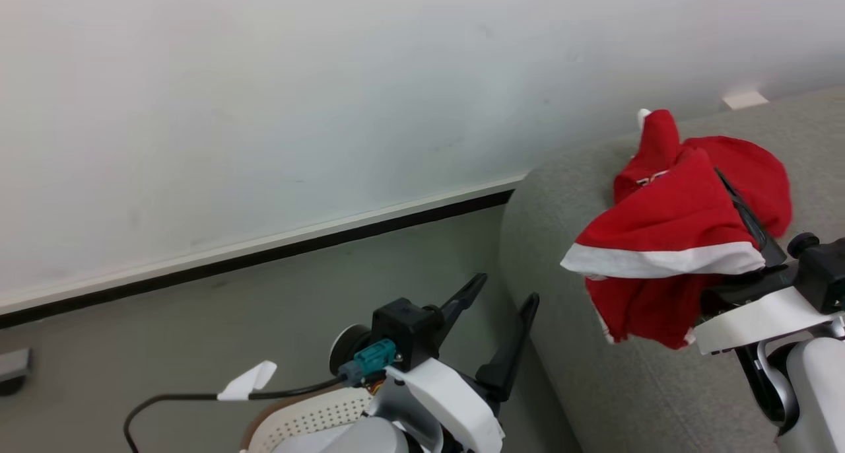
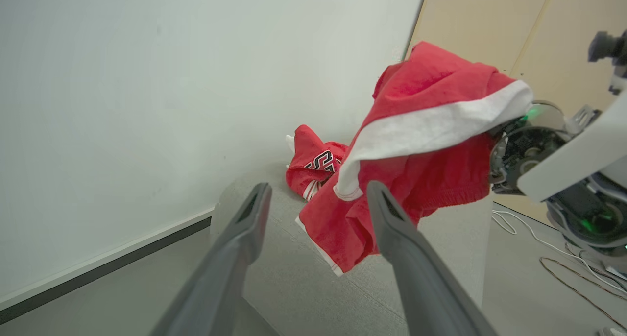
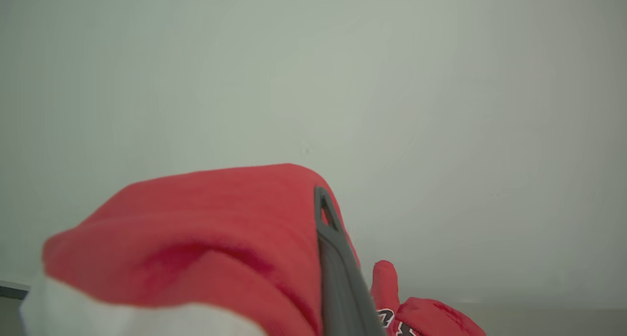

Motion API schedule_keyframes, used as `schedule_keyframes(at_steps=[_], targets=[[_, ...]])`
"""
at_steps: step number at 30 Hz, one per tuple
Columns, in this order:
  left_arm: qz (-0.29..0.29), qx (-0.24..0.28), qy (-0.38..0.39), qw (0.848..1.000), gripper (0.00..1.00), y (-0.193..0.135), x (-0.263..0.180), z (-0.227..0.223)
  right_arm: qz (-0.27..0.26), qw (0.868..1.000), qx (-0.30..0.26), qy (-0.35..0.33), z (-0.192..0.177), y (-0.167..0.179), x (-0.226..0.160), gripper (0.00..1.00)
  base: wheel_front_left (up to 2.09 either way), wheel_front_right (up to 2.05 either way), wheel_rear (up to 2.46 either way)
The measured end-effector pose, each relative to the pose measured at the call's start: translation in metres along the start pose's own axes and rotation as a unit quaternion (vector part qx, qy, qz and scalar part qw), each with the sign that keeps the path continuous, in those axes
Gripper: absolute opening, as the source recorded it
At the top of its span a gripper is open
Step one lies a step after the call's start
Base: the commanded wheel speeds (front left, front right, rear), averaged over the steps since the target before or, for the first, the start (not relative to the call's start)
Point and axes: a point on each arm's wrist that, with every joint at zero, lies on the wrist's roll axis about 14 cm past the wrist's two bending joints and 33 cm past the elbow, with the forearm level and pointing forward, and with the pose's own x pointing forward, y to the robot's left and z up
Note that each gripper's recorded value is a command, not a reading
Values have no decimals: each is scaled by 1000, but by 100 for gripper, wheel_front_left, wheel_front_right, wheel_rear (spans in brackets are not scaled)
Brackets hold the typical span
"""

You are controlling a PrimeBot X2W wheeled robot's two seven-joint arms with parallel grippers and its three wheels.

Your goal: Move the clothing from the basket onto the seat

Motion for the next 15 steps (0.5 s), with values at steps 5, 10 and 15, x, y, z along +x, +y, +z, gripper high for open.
schedule_keyframes(at_steps=[5, 10, 15], targets=[[-29, -9, 2, 1000, 100, -16, 10, -4, -24, 1000, -13, 7, 3, -19, -14, 0, 0, 0, 0], [-42, -16, 6, 999, 100, -21, 16, -9, -36, 999, -20, 14, 2, -28, -17, 0, 0, 0, 0], [-47, -24, 13, 999, 100, -18, 20, -15, -50, 998, -24, 23, -1, -39, -14, 0, 0, 0, 0]])
